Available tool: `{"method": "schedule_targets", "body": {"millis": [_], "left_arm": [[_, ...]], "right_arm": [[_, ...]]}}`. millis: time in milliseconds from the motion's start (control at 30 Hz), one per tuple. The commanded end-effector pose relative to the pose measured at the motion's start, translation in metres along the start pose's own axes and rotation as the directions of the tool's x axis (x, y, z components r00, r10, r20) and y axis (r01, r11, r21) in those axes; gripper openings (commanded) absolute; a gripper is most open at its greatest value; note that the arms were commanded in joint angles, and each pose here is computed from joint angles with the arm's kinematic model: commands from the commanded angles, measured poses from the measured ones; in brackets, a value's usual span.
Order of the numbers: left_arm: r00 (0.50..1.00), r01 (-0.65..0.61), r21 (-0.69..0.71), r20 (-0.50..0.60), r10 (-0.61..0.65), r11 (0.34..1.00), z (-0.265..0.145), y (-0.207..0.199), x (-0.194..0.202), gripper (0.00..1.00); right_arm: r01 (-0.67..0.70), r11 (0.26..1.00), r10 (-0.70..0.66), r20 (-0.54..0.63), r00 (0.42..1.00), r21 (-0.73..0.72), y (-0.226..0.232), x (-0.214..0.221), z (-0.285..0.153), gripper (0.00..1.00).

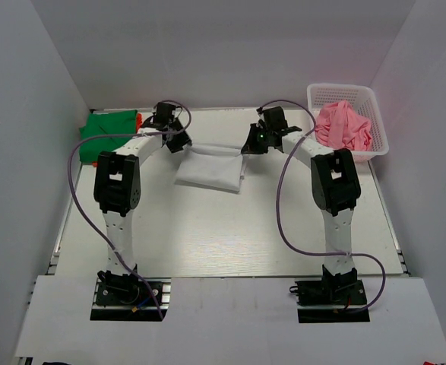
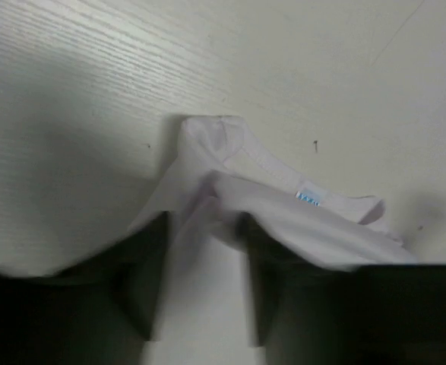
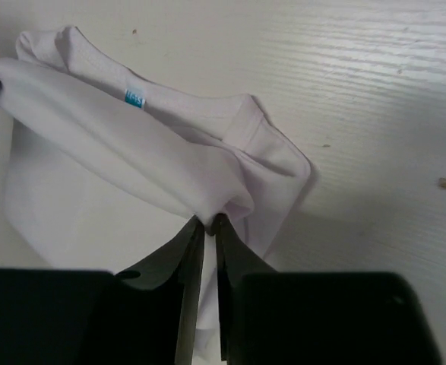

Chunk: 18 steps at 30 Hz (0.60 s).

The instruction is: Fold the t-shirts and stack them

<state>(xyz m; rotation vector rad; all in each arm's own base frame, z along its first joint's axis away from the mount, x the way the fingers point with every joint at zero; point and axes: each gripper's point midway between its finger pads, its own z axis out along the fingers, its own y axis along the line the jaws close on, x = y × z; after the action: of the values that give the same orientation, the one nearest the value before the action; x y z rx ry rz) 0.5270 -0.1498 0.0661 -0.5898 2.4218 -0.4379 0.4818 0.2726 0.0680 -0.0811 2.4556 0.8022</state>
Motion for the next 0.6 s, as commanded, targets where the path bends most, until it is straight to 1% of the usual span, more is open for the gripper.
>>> {"method": "schedule_targets", "body": {"millis": [0, 33, 67, 100, 133, 167, 200, 233, 267, 300, 333, 400, 467, 500, 567], "left_arm": [[0.997, -0.028, 0.09, 0.079, 0.021, 0.996, -0.01, -0.024, -0.036, 0.82], [0.997, -0.029, 0.1, 0.072, 0.021, 0.995, -0.012, -0.027, -0.036, 0.94], [0.998, -0.028, 0.094, 0.065, 0.022, 0.995, -0.012, -0.025, -0.034, 1.0], [0.997, -0.037, 0.094, 0.066, 0.031, 0.995, -0.014, -0.026, -0.036, 1.0], [0.996, -0.038, 0.093, 0.089, 0.03, 0.995, -0.022, -0.029, -0.042, 1.0], [0.996, -0.038, 0.093, 0.089, 0.03, 0.995, -0.027, -0.03, -0.043, 1.0], [0.993, -0.038, 0.089, 0.112, 0.028, 0.995, -0.038, -0.03, -0.048, 1.0], [0.991, -0.037, 0.078, 0.132, 0.027, 0.996, -0.045, -0.029, -0.051, 1.0], [0.988, -0.038, 0.081, 0.151, 0.025, 0.996, -0.052, -0.03, -0.055, 1.0], [0.987, -0.055, 0.077, 0.153, 0.043, 0.996, -0.056, -0.029, -0.049, 1.0], [0.981, -0.058, 0.093, 0.192, 0.04, 0.994, -0.072, -0.035, -0.058, 1.0], [0.978, -0.076, 0.106, 0.204, 0.053, 0.991, -0.081, -0.039, -0.055, 1.0], [0.979, -0.102, 0.203, 0.195, 0.061, 0.974, -0.09, -0.059, -0.049, 1.0], [0.98, -0.127, 0.272, 0.185, 0.077, 0.954, -0.092, -0.07, -0.043, 1.0], [0.981, -0.14, 0.329, 0.172, 0.086, 0.934, -0.095, -0.08, -0.039, 1.0]], "right_arm": [[-0.025, 0.998, 0.02, 0.087, 0.996, 0.057, -0.017, -0.034, -0.007, 0.2], [-0.015, 0.999, 0.01, 0.098, 0.995, 0.047, -0.013, -0.039, -0.009, 0.44], [0.011, 0.999, -0.015, 0.105, 0.994, 0.04, -0.012, -0.042, -0.01, 0.64], [0.031, 0.999, -0.034, 0.116, 0.993, 0.026, -0.005, -0.046, -0.013, 0.67], [0.058, 0.998, -0.062, 0.13, 0.99, 0.031, -0.002, -0.051, -0.019, 0.71], [0.073, 0.997, -0.077, 0.141, 0.987, 0.03, 0.004, -0.054, -0.026, 0.9], [0.079, 0.996, -0.085, 0.159, 0.984, 0.042, 0.004, -0.059, -0.031, 0.9], [0.085, 0.995, -0.091, 0.157, 0.983, 0.042, 0.006, -0.055, -0.036, 0.9], [0.097, 0.995, -0.101, 0.191, 0.976, 0.031, 0.012, -0.062, -0.045, 0.9], [0.098, 0.995, -0.101, 0.189, 0.977, 0.027, 0.014, -0.057, -0.048, 0.9], [0.111, 0.994, -0.11, 0.204, 0.973, 0.005, 0.019, -0.058, -0.052, 0.9], [0.13, 0.991, -0.117, 0.23, 0.966, -0.043, 0.033, -0.055, -0.063, 0.9], [0.135, 0.984, -0.108, 0.209, 0.972, -0.119, 0.051, -0.044, -0.065, 0.9], [0.139, 0.979, -0.103, 0.224, 0.969, -0.151, 0.059, -0.047, -0.065, 0.9], [0.114, 0.968, -0.07, 0.192, 0.979, -0.226, 0.072, -0.035, -0.06, 0.9]]}}
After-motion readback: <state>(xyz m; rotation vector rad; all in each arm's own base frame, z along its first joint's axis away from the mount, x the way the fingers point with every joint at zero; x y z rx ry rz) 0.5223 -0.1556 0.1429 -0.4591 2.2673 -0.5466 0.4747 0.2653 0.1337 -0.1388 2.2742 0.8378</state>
